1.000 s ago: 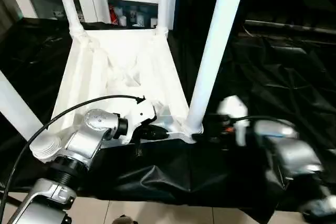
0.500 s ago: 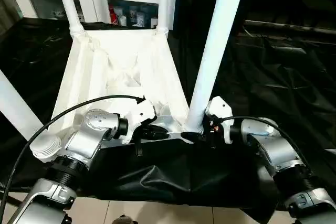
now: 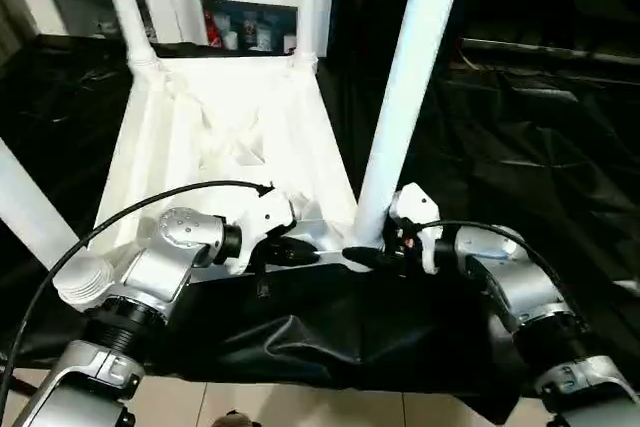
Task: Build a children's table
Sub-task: Rotate leg to tighten
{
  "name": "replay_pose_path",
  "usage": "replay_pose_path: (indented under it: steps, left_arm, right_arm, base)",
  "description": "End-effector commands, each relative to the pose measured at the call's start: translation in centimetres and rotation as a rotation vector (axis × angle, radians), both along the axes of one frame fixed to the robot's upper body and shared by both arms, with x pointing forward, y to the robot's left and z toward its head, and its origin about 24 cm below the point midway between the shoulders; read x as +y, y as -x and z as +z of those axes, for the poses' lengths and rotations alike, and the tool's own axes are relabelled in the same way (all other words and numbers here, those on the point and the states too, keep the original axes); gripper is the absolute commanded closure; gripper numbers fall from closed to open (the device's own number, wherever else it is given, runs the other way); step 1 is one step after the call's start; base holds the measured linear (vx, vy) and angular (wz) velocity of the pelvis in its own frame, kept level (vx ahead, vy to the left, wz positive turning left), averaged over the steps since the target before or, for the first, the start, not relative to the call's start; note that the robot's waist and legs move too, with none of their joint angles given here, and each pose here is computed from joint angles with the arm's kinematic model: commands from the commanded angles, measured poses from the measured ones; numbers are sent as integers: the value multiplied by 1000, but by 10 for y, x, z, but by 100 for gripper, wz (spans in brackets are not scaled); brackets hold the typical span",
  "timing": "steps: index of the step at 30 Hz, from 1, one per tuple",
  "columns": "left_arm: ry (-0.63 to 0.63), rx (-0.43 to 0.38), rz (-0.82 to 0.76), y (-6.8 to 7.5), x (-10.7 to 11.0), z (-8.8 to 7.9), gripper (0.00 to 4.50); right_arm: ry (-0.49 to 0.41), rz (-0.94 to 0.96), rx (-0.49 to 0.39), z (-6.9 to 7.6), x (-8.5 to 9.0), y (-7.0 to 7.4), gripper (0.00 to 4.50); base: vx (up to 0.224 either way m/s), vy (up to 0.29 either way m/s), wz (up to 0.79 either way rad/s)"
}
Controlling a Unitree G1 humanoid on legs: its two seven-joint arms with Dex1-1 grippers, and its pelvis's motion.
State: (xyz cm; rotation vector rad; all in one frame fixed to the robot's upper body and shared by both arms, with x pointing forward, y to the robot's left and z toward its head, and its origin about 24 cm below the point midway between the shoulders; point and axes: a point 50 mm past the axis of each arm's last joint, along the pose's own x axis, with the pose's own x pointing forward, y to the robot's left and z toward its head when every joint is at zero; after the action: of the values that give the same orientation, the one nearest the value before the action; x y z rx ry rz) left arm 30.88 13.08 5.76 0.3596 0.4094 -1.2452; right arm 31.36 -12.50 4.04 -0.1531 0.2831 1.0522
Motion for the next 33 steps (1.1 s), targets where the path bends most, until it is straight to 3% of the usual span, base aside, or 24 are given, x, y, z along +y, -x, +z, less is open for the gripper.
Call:
replay_pose_path:
  steps: [1, 7, 14, 15, 18, 22, 25, 26, 33]
  left_arm:
    - [5, 16, 55, -2, -12, -9, 450]
    - [21, -13, 249, -17, -50, -13, 450]
    - [27, -27, 220, -16, -64, -12, 450]
    - [24, -33, 218, -16, -62, -12, 450]
    - [14, -44, 201, -16, -51, -12, 450]
    - [-2, -50, 173, -13, -35, -12, 450]
    - [15, -48, 113, -9, -26, -9, 450]
    - [37, -29, 46, -3, -22, -6, 450]
    - [38, 34, -110, 11, -12, -3, 450]
  right_arm:
    - [-18, -131, 30, -8, 2, -4, 177]
    - [-89, -512, 105, -24, 30, -11, 178]
    - [-137, -425, 80, -17, 52, -8, 178]
    - [-151, -415, 72, -15, 52, -7, 122]
    - [-177, -387, 51, -6, 43, -10, 102]
    - [-138, -252, 26, 4, 23, -10, 63]
    - [-90, -120, 5, 14, -2, -3, 63]
    - [-58, -59, 2, 18, -19, 3, 63]
    - [-13, 37, 29, 19, -32, 11, 63]
  base:
    - [0, 0, 0]
    - [0, 0, 0]
    - [0, 0, 0]
    - [0, 0, 0]
    - [0, 0, 0]
    - [0, 0, 0]
    - [0, 0, 0]
    - [0, 0, 0]
    - [0, 0, 0]
